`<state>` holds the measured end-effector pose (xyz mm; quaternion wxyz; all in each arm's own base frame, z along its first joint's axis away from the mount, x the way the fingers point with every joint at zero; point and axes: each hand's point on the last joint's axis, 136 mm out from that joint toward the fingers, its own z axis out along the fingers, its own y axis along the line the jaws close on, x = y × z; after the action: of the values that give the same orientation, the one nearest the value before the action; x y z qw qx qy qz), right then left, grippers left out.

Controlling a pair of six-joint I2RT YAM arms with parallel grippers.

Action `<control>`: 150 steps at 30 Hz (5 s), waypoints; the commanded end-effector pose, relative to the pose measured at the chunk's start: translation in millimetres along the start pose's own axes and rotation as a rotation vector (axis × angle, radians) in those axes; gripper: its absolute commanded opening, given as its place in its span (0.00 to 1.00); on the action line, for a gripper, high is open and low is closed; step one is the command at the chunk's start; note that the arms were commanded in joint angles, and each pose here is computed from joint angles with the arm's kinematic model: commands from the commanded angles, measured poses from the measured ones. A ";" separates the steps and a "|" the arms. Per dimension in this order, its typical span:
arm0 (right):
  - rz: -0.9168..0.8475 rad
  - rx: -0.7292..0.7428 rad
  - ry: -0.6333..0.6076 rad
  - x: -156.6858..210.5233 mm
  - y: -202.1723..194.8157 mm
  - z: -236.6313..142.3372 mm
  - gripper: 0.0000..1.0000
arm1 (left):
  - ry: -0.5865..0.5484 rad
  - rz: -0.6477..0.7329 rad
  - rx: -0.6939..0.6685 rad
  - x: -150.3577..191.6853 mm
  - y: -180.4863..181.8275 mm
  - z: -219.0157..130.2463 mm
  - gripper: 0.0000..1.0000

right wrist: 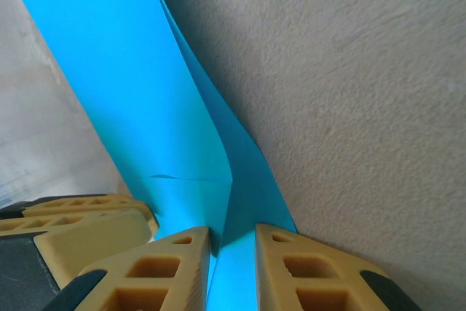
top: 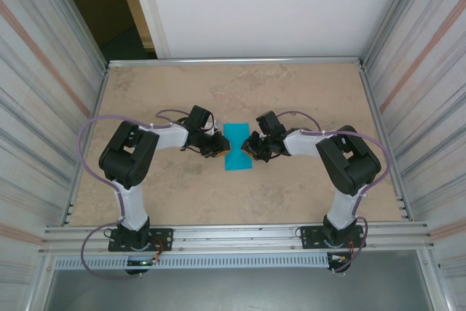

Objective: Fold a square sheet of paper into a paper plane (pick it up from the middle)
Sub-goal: Turn over the paper at the center of the table.

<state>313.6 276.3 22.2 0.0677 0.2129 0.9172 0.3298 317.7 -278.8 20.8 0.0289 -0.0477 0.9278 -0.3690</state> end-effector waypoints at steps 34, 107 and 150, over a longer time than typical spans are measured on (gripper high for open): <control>-0.038 -0.141 0.005 10.6 20.6 10.1 0.15 | -0.002 -0.047 -0.039 5.7 10.2 -8.1 0.21; -0.277 -0.740 -0.107 -15.8 138.9 -167.3 0.32 | -0.440 0.291 0.711 -3.9 -155.3 -174.2 0.10; -0.056 0.044 -0.563 -94.8 -54.5 -182.0 0.62 | -0.172 0.559 -0.956 -29.6 -27.8 -78.0 0.08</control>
<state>340.3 105.1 128.7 0.3241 0.2442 0.8796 0.2481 344.4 -211.1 102.0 0.1832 0.1764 0.9472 0.1953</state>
